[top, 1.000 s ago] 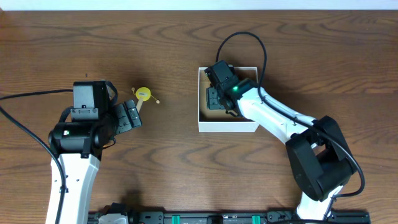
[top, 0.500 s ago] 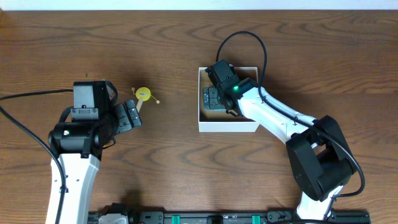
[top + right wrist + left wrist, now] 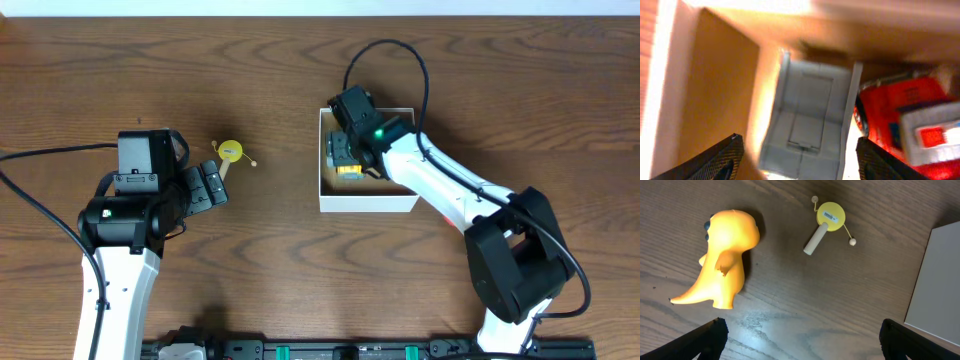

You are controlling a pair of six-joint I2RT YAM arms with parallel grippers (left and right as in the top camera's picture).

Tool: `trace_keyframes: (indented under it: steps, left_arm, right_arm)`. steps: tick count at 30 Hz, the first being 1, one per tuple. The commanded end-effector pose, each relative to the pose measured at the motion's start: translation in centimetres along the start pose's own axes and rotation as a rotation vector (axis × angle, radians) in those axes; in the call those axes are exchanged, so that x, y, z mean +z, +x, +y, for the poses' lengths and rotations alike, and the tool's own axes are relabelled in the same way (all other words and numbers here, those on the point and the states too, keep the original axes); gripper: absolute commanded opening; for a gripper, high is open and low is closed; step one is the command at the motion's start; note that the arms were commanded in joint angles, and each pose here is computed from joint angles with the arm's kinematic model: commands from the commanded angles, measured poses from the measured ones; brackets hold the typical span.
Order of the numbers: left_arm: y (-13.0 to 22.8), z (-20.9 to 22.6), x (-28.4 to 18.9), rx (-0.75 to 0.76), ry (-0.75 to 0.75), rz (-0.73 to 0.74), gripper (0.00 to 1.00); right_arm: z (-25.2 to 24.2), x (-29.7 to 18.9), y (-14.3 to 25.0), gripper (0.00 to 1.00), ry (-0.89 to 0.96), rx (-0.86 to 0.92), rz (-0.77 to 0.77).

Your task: Pack container

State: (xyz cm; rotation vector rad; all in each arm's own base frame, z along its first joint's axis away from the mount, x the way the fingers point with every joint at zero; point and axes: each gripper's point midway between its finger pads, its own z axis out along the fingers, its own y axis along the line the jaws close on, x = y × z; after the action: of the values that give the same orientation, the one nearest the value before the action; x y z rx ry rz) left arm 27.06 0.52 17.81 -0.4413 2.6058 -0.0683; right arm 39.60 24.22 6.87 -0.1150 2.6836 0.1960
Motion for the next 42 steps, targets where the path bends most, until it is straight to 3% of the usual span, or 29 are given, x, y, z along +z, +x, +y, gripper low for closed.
trace_keyframes:
  steps: [1, 5, 6, 10, 12, 42]
  left_arm:
    - [-0.5, 0.0, -0.5, -0.001, -0.002, -0.015, 0.98]
    - [-0.5, 0.0, -0.5, -0.001, -0.002, -0.015, 0.98]
    - [-0.5, 0.0, -0.5, -0.001, -0.002, -0.016, 0.98]
    - [-0.5, 0.0, -0.5, -0.001, -0.002, -0.015, 0.98]
    - [-0.5, 0.0, -0.5, -0.001, -0.002, -0.015, 0.98]
    - [-0.5, 0.0, -0.5, -0.001, -0.002, -0.015, 0.98]
  right_arm:
    - [1.3, -3.6, -3.2, 0.74, -0.019, -0.028, -0.103]
    - [2.2, -5.4, -4.5, 0.70, -0.031, -0.035, -0.139]
    - [2.5, -5.7, -4.8, 0.62, -0.036, -0.037, -0.145]
    - [3.6, -6.1, -4.7, 0.13, -0.078, -0.072, -0.139]
    - [4.0, -6.0, -4.3, 0.01, -0.096, -0.076, -0.124]
    - [3.5, 0.9, -0.1, 0.01, -0.033, -0.089, 0.048]
